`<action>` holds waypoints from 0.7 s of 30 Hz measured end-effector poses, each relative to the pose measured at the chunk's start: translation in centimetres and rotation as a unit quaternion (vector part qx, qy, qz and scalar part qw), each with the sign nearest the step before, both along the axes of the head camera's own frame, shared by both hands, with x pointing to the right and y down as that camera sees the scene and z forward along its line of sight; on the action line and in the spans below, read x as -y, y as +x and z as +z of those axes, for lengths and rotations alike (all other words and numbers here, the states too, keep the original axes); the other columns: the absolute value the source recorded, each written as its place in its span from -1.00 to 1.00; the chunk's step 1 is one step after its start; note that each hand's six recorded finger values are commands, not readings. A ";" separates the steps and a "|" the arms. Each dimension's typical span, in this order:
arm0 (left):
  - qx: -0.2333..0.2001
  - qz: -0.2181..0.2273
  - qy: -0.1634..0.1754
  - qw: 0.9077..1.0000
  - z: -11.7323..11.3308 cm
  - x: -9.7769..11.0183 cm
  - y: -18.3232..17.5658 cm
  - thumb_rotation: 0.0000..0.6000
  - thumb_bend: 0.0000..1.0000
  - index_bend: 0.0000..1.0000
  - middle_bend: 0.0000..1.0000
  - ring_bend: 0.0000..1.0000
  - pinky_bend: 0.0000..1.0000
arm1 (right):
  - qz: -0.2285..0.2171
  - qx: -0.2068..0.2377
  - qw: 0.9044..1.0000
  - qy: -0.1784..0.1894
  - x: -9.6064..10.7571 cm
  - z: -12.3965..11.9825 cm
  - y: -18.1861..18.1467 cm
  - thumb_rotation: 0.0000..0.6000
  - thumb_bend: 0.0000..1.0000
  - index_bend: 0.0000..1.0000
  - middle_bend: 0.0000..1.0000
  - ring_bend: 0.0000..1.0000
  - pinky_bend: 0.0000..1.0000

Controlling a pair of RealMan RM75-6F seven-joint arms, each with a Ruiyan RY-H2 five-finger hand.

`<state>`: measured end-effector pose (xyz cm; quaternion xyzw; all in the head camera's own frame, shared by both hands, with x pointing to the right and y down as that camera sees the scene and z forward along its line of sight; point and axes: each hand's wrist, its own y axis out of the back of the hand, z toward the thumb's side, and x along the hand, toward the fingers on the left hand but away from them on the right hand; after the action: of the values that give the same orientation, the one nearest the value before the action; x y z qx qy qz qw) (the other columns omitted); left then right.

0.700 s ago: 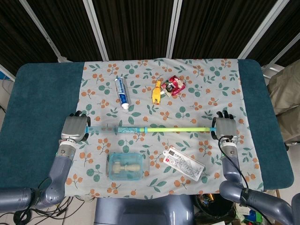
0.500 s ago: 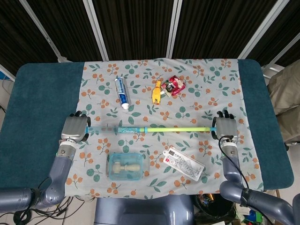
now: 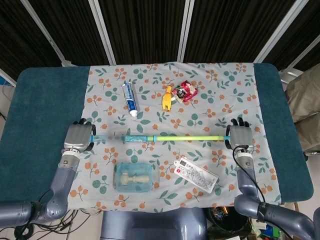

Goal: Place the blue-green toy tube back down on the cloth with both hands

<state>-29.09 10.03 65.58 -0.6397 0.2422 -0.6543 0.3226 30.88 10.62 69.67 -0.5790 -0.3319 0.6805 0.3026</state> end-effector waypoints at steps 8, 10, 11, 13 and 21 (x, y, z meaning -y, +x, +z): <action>-0.001 0.000 -0.002 1.000 0.1 0.0 0.0 1.00 -0.30 0.08 -0.37 -0.74 -0.50 | 0.001 -0.001 1.000 -0.002 -0.2 0.1 0.1 1.00 -0.23 0.37 -0.66 -0.86 -0.71; -0.002 0.001 -0.002 1.000 0.1 0.0 0.0 1.00 -0.30 0.08 -0.37 -0.74 -0.50 | 0.001 -0.001 1.000 -0.001 -0.2 0.1 0.0 1.00 -0.23 0.37 -0.66 -0.86 -0.71; -0.002 0.001 -0.002 1.000 0.1 0.0 0.1 1.00 -0.30 0.08 -0.37 -0.74 -0.50 | 0.001 -0.001 1.000 -0.001 -0.2 0.1 0.0 1.00 -0.23 0.37 -0.66 -0.86 -0.71; -0.004 0.002 -0.002 1.000 0.1 0.0 0.3 1.00 -0.30 0.09 -0.37 -0.74 -0.50 | 0.001 -0.001 1.000 -0.001 -0.2 0.1 0.0 1.00 -0.23 0.37 -0.66 -0.86 -0.71; -0.012 0.005 -0.003 1.000 0.1 -0.1 1.1 1.00 -0.30 0.09 -0.37 -0.74 -0.50 | -0.003 0.002 1.000 0.001 -0.3 0.0 -0.4 1.00 -0.23 0.39 -0.66 -0.86 -0.71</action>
<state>-27.98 10.18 65.70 -0.6494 0.2407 -0.6459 0.3213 30.50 10.87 69.69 -0.5812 -0.3311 0.6781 0.3046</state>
